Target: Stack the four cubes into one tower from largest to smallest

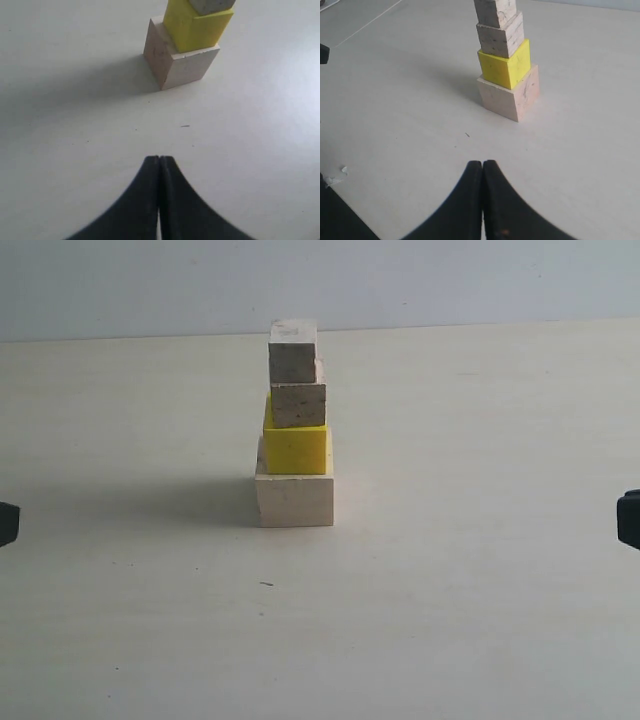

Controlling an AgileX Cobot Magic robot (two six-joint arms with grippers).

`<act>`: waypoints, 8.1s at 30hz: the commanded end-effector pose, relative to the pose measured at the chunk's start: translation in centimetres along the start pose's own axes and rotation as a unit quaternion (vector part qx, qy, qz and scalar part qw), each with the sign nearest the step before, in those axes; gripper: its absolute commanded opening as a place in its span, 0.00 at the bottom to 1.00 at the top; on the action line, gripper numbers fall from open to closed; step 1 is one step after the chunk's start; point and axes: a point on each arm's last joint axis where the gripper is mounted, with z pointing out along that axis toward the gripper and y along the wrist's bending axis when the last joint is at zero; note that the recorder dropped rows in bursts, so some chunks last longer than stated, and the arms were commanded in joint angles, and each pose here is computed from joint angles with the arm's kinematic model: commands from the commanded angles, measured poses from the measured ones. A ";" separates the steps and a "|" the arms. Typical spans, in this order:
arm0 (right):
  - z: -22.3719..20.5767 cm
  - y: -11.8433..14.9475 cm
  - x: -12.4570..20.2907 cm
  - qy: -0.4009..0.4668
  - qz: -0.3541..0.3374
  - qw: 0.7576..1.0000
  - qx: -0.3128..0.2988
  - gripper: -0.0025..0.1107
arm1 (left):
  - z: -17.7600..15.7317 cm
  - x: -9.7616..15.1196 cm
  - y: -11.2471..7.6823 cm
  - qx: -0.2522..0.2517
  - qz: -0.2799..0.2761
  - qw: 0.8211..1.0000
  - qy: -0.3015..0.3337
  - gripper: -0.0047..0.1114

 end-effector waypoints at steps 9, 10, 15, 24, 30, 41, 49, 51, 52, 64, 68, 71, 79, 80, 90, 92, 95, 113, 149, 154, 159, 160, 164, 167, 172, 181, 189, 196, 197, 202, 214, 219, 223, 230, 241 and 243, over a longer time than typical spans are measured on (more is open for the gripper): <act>0.0 0.0 0.1 -0.004 -0.001 1.000 -0.001 0.02 | -2.9 -0.2 2.8 -0.076 -0.083 0.989 -0.096 0.04; 0.0 0.0 0.1 -0.004 -0.001 1.000 -0.001 0.02 | -3.3 -0.2 3.2 -0.088 -0.094 0.986 -0.108 0.04; 0.0 0.0 0.1 -0.004 -0.001 1.000 -0.001 0.02 | -5.5 0.4 4.4 -0.146 -0.163 0.960 -0.175 0.04; 0.0 0.0 0.1 -0.004 -0.001 1.000 -0.001 0.02 | -8.2 2.7 4.1 -0.200 -0.270 0.898 -0.284 0.04; 0.0 0.0 0.1 -0.004 -0.001 1.000 -0.001 0.02 | -7.3 5.2 4.0 -0.196 -0.270 0.890 -0.311 0.04; 0.0 0.0 0.1 -0.004 -0.001 1.000 -0.001 0.02 | -3.7 7.8 5.5 -0.187 -0.206 0.891 -0.360 0.04; 0.0 0.0 0.1 -0.004 -0.001 1.000 -0.001 0.02 | -1.2 9.9 6.4 -0.199 -0.213 0.902 -0.319 0.04; 0.0 0.0 0.1 -0.004 -0.001 1.000 -0.001 0.02 | -0.9 10.2 6.6 -0.206 -0.207 0.904 -0.311 0.04; 0.0 0.0 0.1 -0.004 -0.001 1.000 -0.001 0.02 | -0.6 10.5 6.7 -0.212 -0.201 0.906 -0.305 0.04; 0.0 0.0 0.1 -0.004 0.000 1.000 -0.002 0.02 | 0.0 11.4 7.4 -0.260 -0.134 0.917 -0.271 0.04; 0.0 0.0 0.1 -0.004 0.000 1.000 -0.002 0.02 | 0.0 11.4 7.4 -0.265 -0.120 0.919 -0.265 0.04; 0.0 0.0 0.1 -0.004 0.000 1.000 -0.002 0.02 | 0.0 11.4 7.4 -0.266 -0.117 0.920 -0.262 0.04; 0.0 0.0 0.1 -0.004 0.000 1.000 -0.002 0.02 | 0.0 11.4 7.4 -0.267 -0.112 0.921 -0.261 0.04; 0.0 0.0 0.1 -0.004 0.000 1.000 -0.002 0.02 | 0.0 11.4 7.4 -0.267 -0.112 0.921 -0.261 0.04; 0.0 0.0 0.1 -0.004 0.000 1.000 -0.002 0.02 | 0.0 11.4 7.4 -0.267 -0.112 0.921 -0.261 0.04; 0.0 0.0 0.1 -0.004 0.000 1.000 -0.002 0.02 | 0.0 11.4 7.4 -0.267 -0.112 0.921 -0.261 0.04; 0.0 0.0 0.1 -0.004 0.000 1.000 -0.002 0.02 | 0.0 11.4 7.4 -0.267 -0.112 0.921 -0.261 0.04; 0.0 0.0 0.1 -0.004 0.000 1.000 -0.002 0.02 | 0.0 11.4 7.4 -0.267 -0.112 0.921 -0.261 0.04; 0.0 0.0 0.1 -0.004 0.000 1.000 -0.002 0.02 | 0.0 11.4 7.4 -0.267 -0.112 0.921 -0.261 0.04; 0.0 0.0 0.1 -0.004 0.000 1.000 -0.002 0.02 | 0.0 11.4 7.4 -0.267 -0.112 0.921 -0.261 0.04; 0.0 0.0 0.1 -0.004 0.000 1.000 -0.002 0.02 | 0.0 11.4 7.4 -0.267 -0.112 0.921 -0.261 0.04; 0.0 0.0 0.1 -0.004 0.000 1.000 -0.002 0.02 | 0.0 11.4 7.4 -0.267 -0.112 0.921 -0.261 0.04; 0.0 0.0 0.1 -0.004 0.000 1.000 -0.002 0.02 | 0.0 11.4 7.4 -0.267 -0.112 0.921 -0.261 0.04; 0.0 0.0 0.1 -0.004 0.000 1.000 -0.002 0.02 | 0.0 11.4 7.4 -0.267 -0.112 0.921 -0.261 0.04; 0.0 0.0 0.1 -0.004 0.000 1.000 -0.002 0.02 | 0.0 11.4 7.4 -0.267 -0.112 0.921 -0.261 0.04; 0.0 0.0 0.1 -0.004 0.000 1.000 -0.002 0.02 | 0.0 11.4 7.4 -0.267 -0.112 0.921 -0.261 0.04; 0.0 0.0 0.1 -0.004 0.000 1.000 -0.002 0.02 | 0.0 11.4 7.4 -0.267 -0.112 0.921 -0.261 0.04; 0.0 0.0 0.1 -0.004 0.000 1.000 -0.002 0.02 | 0.2 11.3 7.0 -0.227 -0.166 0.919 -0.276 0.04; 0.0 0.0 0.1 -0.004 0.000 1.000 -0.002 0.02 | 0.3 11.3 6.9 -0.216 -0.180 0.918 -0.279 0.04; 0.0 0.0 0.1 -0.004 0.000 1.000 -0.002 0.02 | 0.3 11.2 6.7 -0.201 -0.200 0.916 -0.284 0.04; 0.0 0.0 0.1 -0.004 0.000 1.000 -0.002 0.02 | 0.3 11.2 6.7 -0.242 -0.059 0.935 -0.251 0.04; 0.0 0.0 0.1 -0.004 0.000 1.000 -0.002 0.02 | 0.3 11.2 6.7 -0.244 -0.052 0.936 -0.250 0.04; 0.0 0.0 0.1 -0.004 0.000 1.000 -0.002 0.02 | 0.3 11.2 6.7 -0.244 -0.052 0.936 -0.250 0.04; 0.0 0.0 0.1 -0.004 0.000 1.000 -0.002 0.02 | 0.3 11.2 6.7 -0.245 -0.049 0.936 -0.250 0.04; 0.0 0.0 0.1 -0.004 0.000 1.000 -0.002 0.02 | 0.3 11.2 6.7 -0.245 -0.049 0.936 -0.250 0.04; 0.0 0.0 0.1 -0.004 0.000 1.000 -0.002 0.02 | 0.3 11.2 6.7 -0.245 -0.049 0.936 -0.250 0.04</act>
